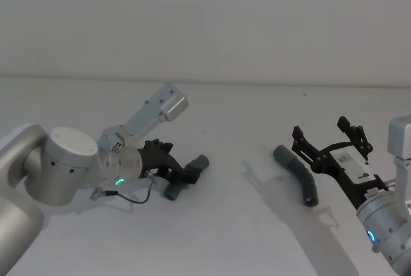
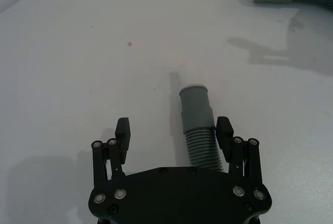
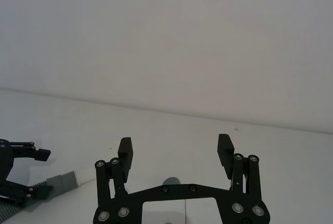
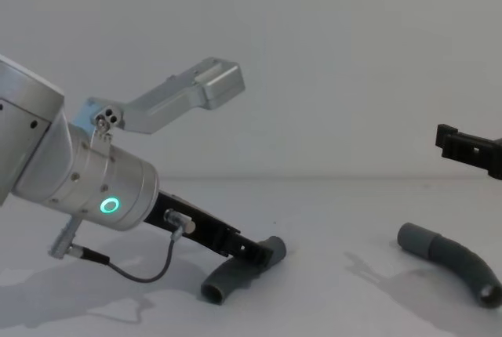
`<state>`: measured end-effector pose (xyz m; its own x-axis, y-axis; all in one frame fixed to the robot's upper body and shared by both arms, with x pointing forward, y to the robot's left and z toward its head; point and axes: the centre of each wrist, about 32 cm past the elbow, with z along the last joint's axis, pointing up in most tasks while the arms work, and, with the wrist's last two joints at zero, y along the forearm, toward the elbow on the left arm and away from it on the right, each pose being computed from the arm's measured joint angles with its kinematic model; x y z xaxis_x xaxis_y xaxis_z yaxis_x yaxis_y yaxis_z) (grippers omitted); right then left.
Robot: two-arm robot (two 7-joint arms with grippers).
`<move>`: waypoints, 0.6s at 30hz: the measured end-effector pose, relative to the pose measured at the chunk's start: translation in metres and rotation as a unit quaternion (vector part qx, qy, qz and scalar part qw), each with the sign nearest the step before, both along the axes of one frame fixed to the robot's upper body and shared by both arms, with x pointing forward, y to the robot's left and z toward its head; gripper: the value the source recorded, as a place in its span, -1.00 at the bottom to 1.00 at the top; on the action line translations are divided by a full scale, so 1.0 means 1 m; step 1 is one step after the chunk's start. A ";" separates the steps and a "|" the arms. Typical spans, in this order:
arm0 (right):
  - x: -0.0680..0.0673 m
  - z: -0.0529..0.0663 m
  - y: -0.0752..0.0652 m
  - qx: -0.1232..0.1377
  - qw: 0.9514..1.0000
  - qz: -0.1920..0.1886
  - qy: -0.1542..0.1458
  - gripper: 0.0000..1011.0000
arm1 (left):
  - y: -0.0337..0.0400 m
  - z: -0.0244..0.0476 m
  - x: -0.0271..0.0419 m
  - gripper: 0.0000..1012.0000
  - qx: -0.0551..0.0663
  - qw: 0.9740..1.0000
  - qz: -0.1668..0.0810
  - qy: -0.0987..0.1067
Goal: Use both hands to pick up one end of the pipe from the table, align the ends, and insert them.
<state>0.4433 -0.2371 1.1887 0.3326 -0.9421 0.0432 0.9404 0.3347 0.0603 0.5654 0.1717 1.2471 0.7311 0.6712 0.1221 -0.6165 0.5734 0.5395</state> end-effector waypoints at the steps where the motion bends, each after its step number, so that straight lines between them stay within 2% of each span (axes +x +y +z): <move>1: 0.000 0.000 0.000 0.000 1.000 0.000 0.000 0.98 | -0.0003 -0.0001 0.0002 0.98 0.001 1.000 0.000 0.001; 18: 0.000 0.000 0.000 0.000 1.000 0.000 0.000 0.98 | -0.0060 -0.0008 0.0030 0.98 0.006 1.000 0.002 0.011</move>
<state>0.4433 -0.2371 1.1887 0.3326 -0.9421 0.0433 0.9403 0.3348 0.0604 0.5684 0.1658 1.2463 0.7307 0.6730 0.1146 -0.6072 0.5640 0.5597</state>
